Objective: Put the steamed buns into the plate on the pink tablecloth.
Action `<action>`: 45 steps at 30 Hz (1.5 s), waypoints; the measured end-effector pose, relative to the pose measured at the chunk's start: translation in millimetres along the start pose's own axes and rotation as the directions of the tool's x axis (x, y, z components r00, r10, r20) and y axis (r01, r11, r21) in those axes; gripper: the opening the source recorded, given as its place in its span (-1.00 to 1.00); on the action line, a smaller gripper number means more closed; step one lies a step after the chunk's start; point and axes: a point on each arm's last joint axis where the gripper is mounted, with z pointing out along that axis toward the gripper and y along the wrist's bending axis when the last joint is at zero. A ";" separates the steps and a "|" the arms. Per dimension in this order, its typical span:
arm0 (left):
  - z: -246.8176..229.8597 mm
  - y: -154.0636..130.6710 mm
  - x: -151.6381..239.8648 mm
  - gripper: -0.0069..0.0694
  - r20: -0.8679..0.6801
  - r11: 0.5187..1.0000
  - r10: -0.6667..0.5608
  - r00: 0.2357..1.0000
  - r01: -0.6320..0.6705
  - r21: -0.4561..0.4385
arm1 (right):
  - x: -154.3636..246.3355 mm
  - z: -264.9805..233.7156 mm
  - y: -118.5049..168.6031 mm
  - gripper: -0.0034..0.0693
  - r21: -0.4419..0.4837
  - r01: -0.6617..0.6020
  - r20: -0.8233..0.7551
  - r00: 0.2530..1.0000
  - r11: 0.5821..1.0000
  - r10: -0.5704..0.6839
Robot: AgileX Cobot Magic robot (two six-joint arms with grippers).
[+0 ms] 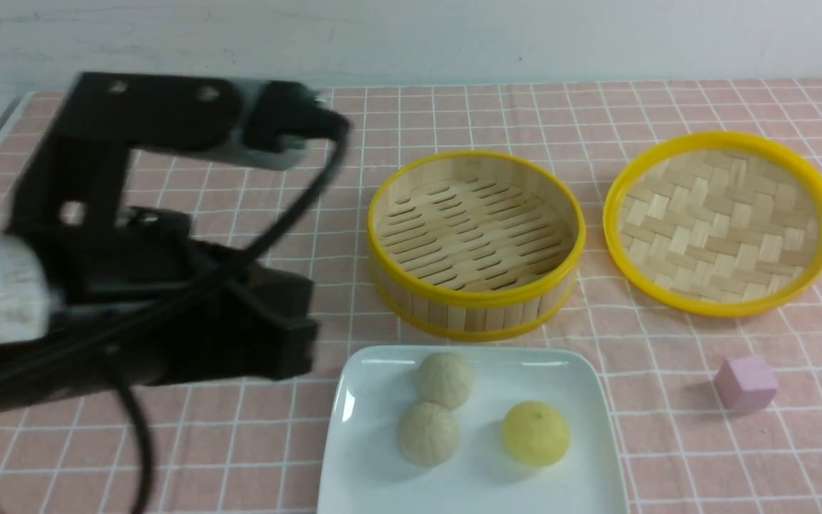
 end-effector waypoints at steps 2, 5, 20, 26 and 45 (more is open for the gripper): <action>-24.6 3.1 3.8 -0.79 0.034 1.000 0.016 0.999 -0.015 -0.007 | 0.0 0.0 0.0 -0.86 0.000 0.000 0.000 1.000 1.000 0.000; -53.8 8.7 15.6 -0.79 0.099 0.999 0.037 0.994 -0.036 -0.010 | 0.0 0.0 0.0 -0.86 0.000 0.000 0.000 1.000 1.000 0.000; -60.0 17.3 60.2 -0.78 0.527 0.987 -0.004 0.850 -0.082 0.140 | -0.1 0.1 0.1 -0.84 -0.001 0.000 0.003 1.000 1.000 0.000; -55.8 18.6 64.7 -0.76 0.507 0.988 0.000 0.862 -0.079 0.135 | -0.1 0.1 0.1 -0.83 -0.001 0.000 0.003 1.000 1.000 0.000; -49.2 46.7 89.0 -0.71 0.370 0.989 0.077 0.926 -0.025 -0.144 | -0.1 0.1 0.1 -0.75 -0.001 0.000 0.003 1.000 1.000 0.000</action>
